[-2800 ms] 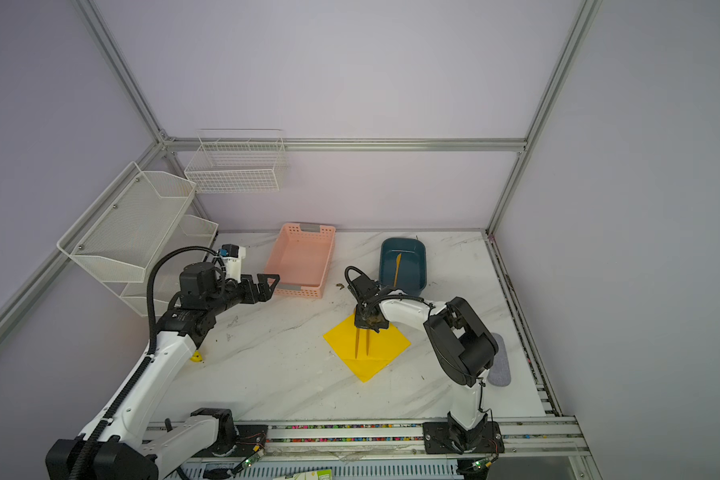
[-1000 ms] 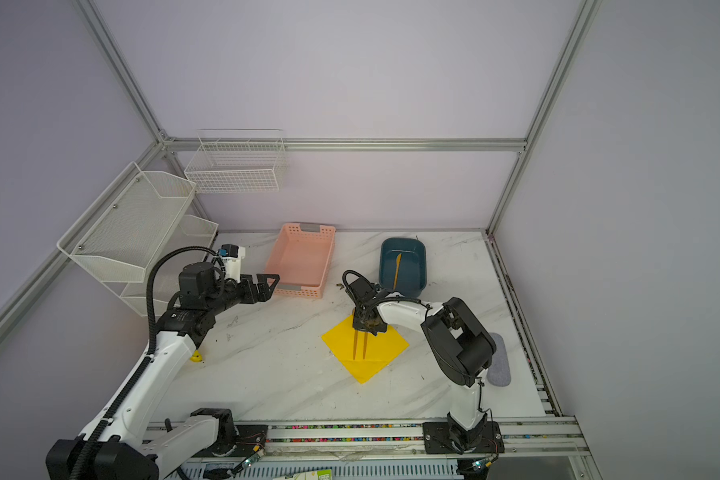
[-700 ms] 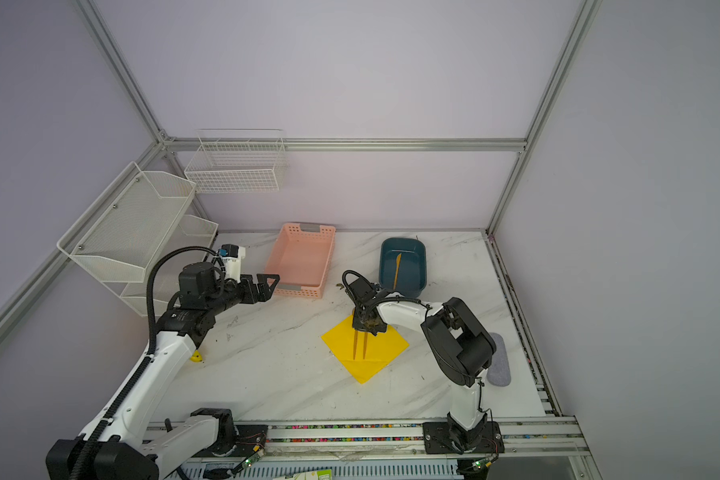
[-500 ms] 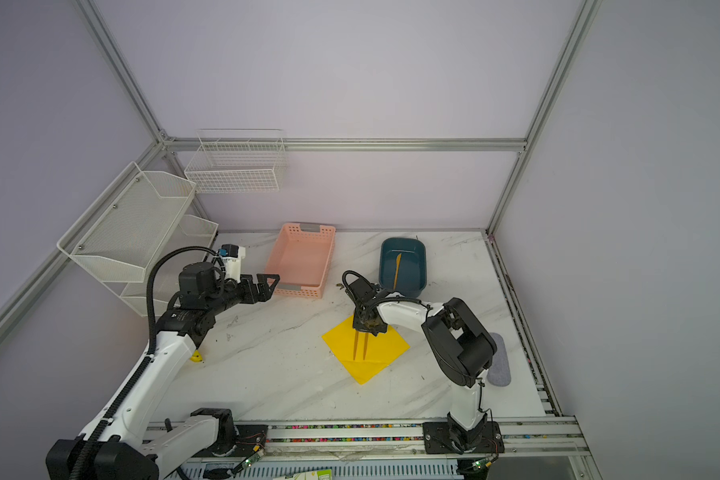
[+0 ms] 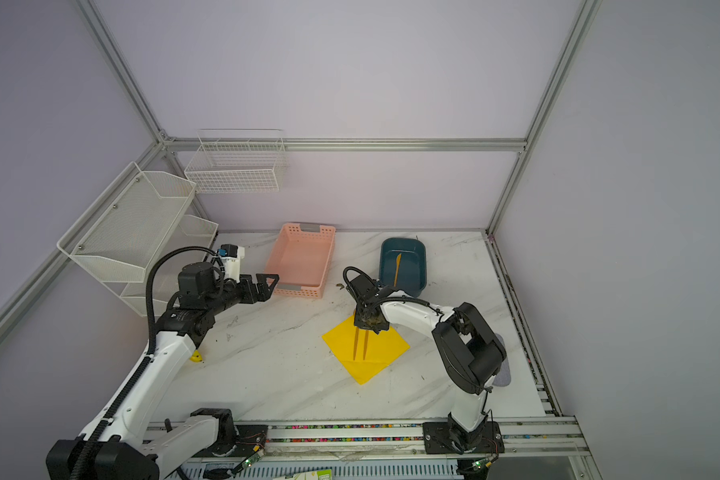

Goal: Place the utensils on the paper napkin and roll it up
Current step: 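Open the right gripper and lift it off the fork, then move the right gripper back over the teal tray toward the knife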

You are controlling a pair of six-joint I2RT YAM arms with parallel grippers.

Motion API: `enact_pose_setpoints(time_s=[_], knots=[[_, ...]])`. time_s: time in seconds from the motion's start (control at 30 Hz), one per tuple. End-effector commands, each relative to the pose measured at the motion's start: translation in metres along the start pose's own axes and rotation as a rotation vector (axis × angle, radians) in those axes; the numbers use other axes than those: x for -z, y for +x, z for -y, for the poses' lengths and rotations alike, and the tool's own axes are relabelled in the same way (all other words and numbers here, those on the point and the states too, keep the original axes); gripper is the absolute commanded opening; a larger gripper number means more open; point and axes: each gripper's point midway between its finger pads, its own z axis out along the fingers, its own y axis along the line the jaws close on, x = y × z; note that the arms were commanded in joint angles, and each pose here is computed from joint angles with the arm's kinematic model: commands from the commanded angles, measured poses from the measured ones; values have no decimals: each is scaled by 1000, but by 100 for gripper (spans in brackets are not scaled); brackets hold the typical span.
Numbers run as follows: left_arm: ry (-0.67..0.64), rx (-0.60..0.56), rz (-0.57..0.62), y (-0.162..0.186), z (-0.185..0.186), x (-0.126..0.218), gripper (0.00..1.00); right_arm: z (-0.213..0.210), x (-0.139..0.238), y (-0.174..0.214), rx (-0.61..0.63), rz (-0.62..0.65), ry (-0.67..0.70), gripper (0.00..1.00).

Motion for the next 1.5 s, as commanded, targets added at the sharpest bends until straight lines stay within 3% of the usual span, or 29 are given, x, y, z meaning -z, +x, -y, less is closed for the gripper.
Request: enact_pose_setpoints(time_s=[0.0, 0.5, 0.9, 1.2, 1.47], knots=[[15, 3, 2, 5, -1, -2, 100, -5, 18, -9, -4, 27, -1, 23], [-16, 5, -28, 11, -10, -10, 100, -9, 25, -64, 59, 67, 2, 24], [-92, 8, -73, 18, -30, -22, 100, 42, 31, -133, 27, 87, 30, 24], [-114, -7, -100, 22, -39, -31, 100, 81, 3, -169, -9, 41, 88, 24], [-102, 0, -108, 23, -40, -36, 100, 92, -24, -189, -51, 13, 115, 24]])
